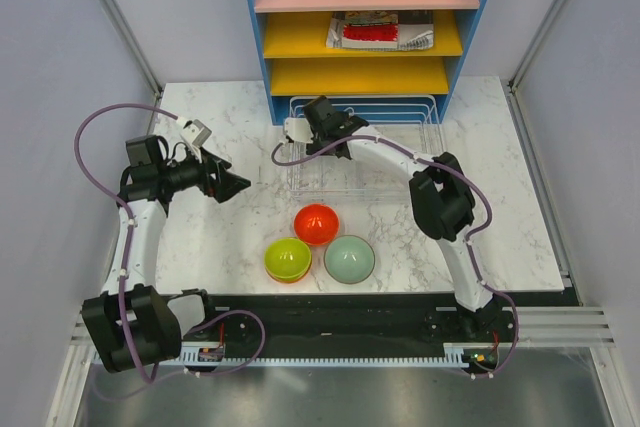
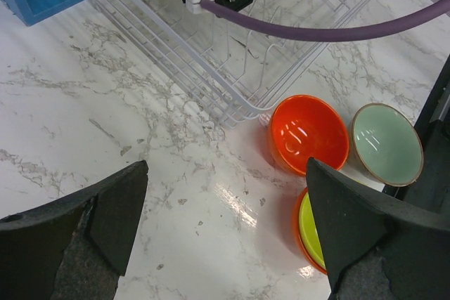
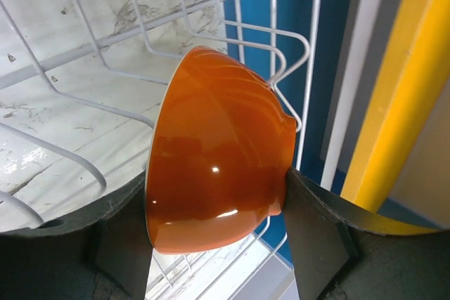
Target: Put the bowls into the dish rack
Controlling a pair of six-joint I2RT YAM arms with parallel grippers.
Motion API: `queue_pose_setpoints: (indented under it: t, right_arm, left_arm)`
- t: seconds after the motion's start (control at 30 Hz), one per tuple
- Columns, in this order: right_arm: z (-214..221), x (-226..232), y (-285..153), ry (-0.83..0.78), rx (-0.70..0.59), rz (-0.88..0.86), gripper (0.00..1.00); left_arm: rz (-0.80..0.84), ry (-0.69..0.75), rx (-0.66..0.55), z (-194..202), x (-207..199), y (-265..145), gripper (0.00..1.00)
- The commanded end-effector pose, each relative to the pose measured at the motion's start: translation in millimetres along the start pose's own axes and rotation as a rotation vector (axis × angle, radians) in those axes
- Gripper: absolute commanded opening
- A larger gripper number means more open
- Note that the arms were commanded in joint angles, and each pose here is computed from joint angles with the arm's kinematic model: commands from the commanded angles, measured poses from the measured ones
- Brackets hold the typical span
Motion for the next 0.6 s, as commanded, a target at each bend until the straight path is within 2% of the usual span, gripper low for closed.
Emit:
queue_pose_setpoints:
  t: [0.0,0.03,0.07,0.17,0.2,0.23,0.57]
  right_arm:
    - [-5.6,-18.2,1.0,-0.041,0.006,0.072,0.03]
    - [-5.3,-16.8,2.1,-0.049,0.015,0.07,0.09]
    - [-3.8,-17.3,2.7,-0.051,0.03,0.071,0.27]
    - [-5.5,-20.4,2.8,-0.029,0.041,0.086,0.72]
    - [-7.5,-24.0,-0.1,-0.014,0.033,0.096,0.8]
    - [-8.7,-26.4,-3.0,-0.002,0.026,0.101,0.96]
    - [-14.2,-51.1,-44.9,0.067,-0.038,0.153,0.98]
  left_arm:
    - [0.026,0.013,-0.041,-5.3,-2.2,-1.4,1.0]
    - [0.028,0.011,-0.041,-5.1,-2.1,-1.2,1.0]
    - [0.027,0.011,-0.041,-4.8,-2.2,-1.6,1.0]
    - [0.026,0.013,-0.043,-5.4,-2.5,-2.2,1.0]
    - [0.027,0.013,-0.045,-5.4,-2.5,-2.4,1.0]
    - [0.028,0.014,-0.046,-5.4,-2.8,-2.5,1.0]
    - [0.031,0.016,-0.052,-6.4,-2.9,-3.5,1.0]
Point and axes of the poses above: each gripper's point midway between its finger pads, its own y axis out along the fingers, its own x axis along the line the jaws close on, z = x × y, the point moved 8 cm from there along -y, back along the fingers, and after that the axes turned 9 degrees about y, right-handed, at the moved point
